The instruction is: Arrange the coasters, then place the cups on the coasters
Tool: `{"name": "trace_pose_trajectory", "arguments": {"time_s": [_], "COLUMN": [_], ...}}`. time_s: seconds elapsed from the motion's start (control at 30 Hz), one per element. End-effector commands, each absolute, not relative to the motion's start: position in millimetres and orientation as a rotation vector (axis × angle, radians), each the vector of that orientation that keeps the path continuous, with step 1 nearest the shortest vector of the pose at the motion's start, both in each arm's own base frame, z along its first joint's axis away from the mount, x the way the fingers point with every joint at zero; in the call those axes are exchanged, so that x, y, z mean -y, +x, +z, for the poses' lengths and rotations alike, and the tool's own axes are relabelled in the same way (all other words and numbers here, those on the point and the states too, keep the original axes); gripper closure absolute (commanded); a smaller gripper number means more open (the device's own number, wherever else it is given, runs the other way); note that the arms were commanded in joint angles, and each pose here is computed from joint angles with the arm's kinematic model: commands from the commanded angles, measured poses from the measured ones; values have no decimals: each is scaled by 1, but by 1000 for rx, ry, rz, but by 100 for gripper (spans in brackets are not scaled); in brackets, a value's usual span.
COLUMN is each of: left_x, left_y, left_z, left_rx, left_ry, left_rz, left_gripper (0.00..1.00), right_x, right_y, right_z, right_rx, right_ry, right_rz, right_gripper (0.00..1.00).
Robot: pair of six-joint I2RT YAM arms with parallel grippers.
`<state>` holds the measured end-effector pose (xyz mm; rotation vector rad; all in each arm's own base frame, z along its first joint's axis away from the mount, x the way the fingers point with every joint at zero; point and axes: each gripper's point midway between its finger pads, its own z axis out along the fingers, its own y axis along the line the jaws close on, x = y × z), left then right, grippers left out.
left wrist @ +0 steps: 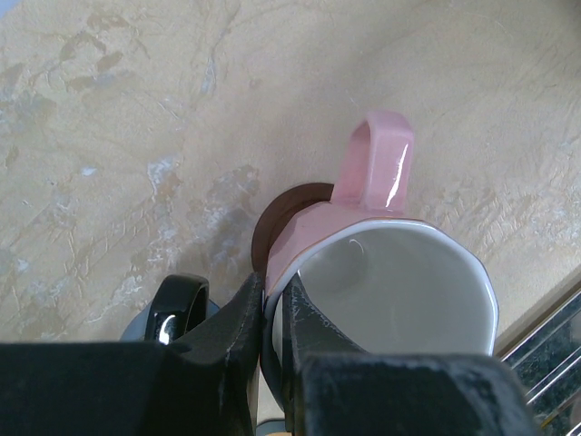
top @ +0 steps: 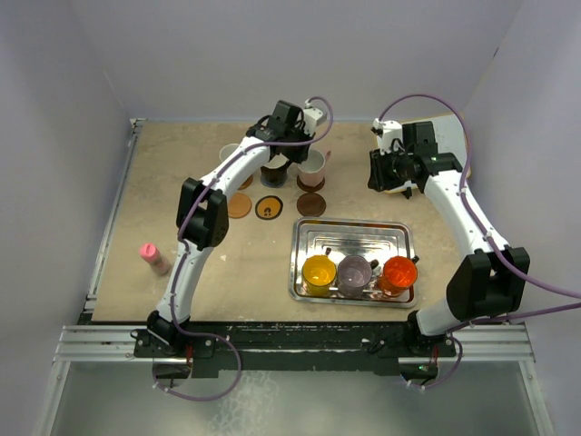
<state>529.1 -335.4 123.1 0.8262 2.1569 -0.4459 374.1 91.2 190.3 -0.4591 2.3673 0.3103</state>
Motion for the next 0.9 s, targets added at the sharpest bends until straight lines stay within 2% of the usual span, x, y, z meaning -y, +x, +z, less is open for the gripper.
{"name": "trace_pose_trajectory", "arguments": {"time_s": [0.0,0.53,0.87], "left_x": [349,349,349], "left_y": [541,544,546], "left_z": [184,172,167], "left_rx": [-1983,-1992,-1991], "left_ry": [834,848,858], "left_rz": [-480,-467,-455], "left_gripper": [97,97,86], "right_x": [-88,-87,-87], "right_y": [375,372,371], "right_z": [200,199,199], "right_rx": [-2326,-2327,-2329], "right_ry": [-468,-473,-476], "right_rz": [287,285,283], "right_gripper": [66,65,64]}}
